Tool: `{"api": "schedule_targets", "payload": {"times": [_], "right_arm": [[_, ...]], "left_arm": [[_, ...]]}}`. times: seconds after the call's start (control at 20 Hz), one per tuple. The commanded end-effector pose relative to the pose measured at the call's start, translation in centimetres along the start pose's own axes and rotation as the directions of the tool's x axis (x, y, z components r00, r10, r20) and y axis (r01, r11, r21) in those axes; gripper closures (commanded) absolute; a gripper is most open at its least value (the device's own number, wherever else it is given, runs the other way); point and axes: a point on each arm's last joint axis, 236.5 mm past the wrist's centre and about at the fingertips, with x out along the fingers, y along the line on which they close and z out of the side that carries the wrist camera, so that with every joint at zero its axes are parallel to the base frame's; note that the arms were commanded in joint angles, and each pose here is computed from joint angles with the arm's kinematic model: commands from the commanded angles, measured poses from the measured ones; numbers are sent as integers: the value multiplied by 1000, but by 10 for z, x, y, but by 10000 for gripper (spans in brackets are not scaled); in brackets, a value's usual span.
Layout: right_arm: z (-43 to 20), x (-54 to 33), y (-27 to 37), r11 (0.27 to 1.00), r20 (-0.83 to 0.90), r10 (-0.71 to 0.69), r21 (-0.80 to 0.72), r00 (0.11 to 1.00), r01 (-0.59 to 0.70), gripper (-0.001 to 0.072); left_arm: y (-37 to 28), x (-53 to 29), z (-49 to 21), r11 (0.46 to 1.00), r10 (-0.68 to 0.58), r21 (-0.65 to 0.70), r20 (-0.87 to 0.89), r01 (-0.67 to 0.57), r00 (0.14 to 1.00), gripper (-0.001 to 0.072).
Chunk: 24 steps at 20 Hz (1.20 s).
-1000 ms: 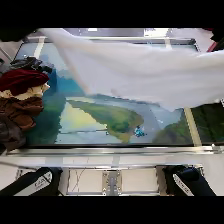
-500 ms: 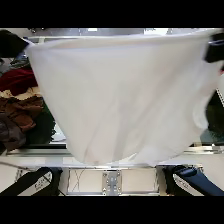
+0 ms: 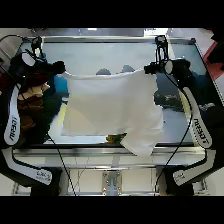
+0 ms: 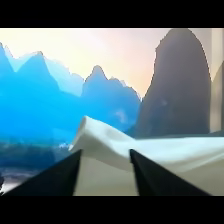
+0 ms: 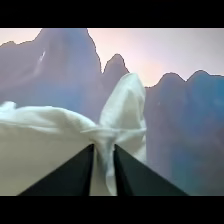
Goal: Fold the shirts.
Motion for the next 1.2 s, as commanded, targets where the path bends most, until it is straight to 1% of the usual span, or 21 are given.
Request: {"api": "schedule_targets", "payload": {"times": [0.0,0.1,0.15,0.25,0.3,0.35,0.4,0.45,0.5,0.6,0.65,0.7,0.75,0.8,0.9,0.95,1.05,1.1,1.15], "right_arm": [[25,35,-5,993,174,-10,116,985,-10,235],[51,7,-26,995,197,-51,93,979,34,227],[61,-14,-44,994,194,-92,68,977,81,223],[68,-80,-106,964,139,-263,-6,955,266,223],[64,-123,-143,931,99,-361,-12,927,364,223],[55,-162,-173,905,61,-426,22,903,425,223],[40,-199,-198,885,15,-459,96,888,456,223],[20,-229,-216,872,-35,-460,174,887,458,223],[-2,-247,-224,867,-83,-428,243,900,435,223],[-64,-259,-217,892,-200,-289,298,936,339,224],[-100,-258,-209,896,-264,-209,335,942,292,224],[-138,-252,-197,887,-315,-119,392,942,243,224],[-174,-244,-184,867,-348,-37,455,937,204,224],[-212,-233,-166,830,-367,56,534,928,161,223],[-274,-214,-123,748,-381,229,658,896,88,223],[-296,-203,-106,694,-370,279,715,886,80,223],[-328,-191,-64,618,-356,392,785,848,44,223],[-343,-188,-45,578,-350,438,815,828,39,223],[-351,-185,-29,531,-329,473,847,817,33,223]], "left_arm": [[9,30,39,995,-15,-94,190,33,982,133],[-6,-7,88,997,-34,-53,312,53,950,133],[-18,-39,116,998,-53,-19,369,65,928,133],[-39,-120,160,996,-84,76,481,54,873,133],[-48,-172,176,988,-85,154,541,1,837,133],[-48,-216,184,975,-57,206,590,-82,805,134],[-43,-256,182,958,-1,227,615,-176,788,134],[-33,-282,170,938,67,234,601,-256,796,134],[-16,-298,150,918,159,223,548,-327,821,134],[31,-302,100,888,328,180,399,-423,856,134],[52,-293,74,893,370,130,331,-430,868,134],[69,-276,46,904,385,79,275,-419,881,134],[79,-255,17,918,379,30,236,-396,895,134],[85,-227,-19,933,357,-25,192,-359,914,134],[85,-175,-96,956,274,-137,88,-261,958,134],[82,-157,-128,956,234,-189,36,-223,972,134],[66,-131,-187,939,120,-313,-97,-144,988,134],[56,-124,-203,932,64,-347,-128,-105,990,134],[45,-118,-211,934,9,-353,-129,-55,992,134]]}}
